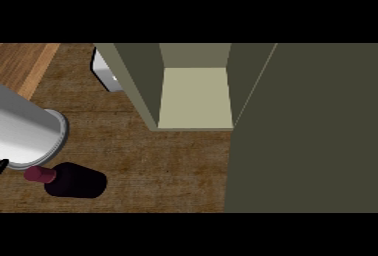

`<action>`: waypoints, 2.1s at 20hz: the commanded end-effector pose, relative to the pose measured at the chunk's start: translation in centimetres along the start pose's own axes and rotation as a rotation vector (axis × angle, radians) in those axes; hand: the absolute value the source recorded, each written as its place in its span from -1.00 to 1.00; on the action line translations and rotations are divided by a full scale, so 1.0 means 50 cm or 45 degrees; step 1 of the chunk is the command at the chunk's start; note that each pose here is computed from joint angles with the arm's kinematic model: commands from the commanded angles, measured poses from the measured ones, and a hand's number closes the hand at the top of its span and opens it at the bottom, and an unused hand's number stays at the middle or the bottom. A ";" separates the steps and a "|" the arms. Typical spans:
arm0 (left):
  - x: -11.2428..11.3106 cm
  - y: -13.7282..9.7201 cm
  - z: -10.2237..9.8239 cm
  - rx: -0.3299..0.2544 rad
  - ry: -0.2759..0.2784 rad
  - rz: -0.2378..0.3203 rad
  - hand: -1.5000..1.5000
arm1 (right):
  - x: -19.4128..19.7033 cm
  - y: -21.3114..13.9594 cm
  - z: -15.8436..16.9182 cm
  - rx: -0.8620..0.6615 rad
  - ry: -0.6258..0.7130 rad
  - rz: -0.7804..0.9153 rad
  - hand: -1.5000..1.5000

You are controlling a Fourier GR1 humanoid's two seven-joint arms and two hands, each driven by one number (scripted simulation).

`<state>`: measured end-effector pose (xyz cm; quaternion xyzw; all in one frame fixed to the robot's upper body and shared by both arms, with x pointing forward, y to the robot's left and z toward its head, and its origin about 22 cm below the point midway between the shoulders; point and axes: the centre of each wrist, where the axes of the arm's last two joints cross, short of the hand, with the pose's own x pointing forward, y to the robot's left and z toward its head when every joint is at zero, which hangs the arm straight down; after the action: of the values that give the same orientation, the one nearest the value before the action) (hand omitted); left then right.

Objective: Pick up the wine, place it into the cabinet and close the cabinet

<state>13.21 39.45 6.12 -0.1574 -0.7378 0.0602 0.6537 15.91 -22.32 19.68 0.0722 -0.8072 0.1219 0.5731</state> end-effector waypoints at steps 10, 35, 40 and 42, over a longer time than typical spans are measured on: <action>-0.122 0.043 -0.058 0.065 -0.013 -0.040 -1.00 | 0.061 0.011 0.061 0.058 -0.083 -0.062 -1.00; -0.274 0.097 -0.046 0.002 0.052 0.010 -1.00 | 0.062 0.016 0.064 0.057 -0.073 -0.051 -1.00; -0.293 0.066 -0.052 0.019 0.072 -0.026 -1.00 | 0.074 0.005 0.055 0.036 -0.089 -0.049 -1.00; -0.286 0.094 -0.079 -0.002 0.066 -0.008 -1.00 | 0.096 0.015 0.068 0.053 -0.096 -0.066 -1.00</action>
<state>18.17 38.48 -7.99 -0.1505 -0.7191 0.0578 0.6759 15.17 -21.96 20.79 0.0679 -0.8077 0.1198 0.5734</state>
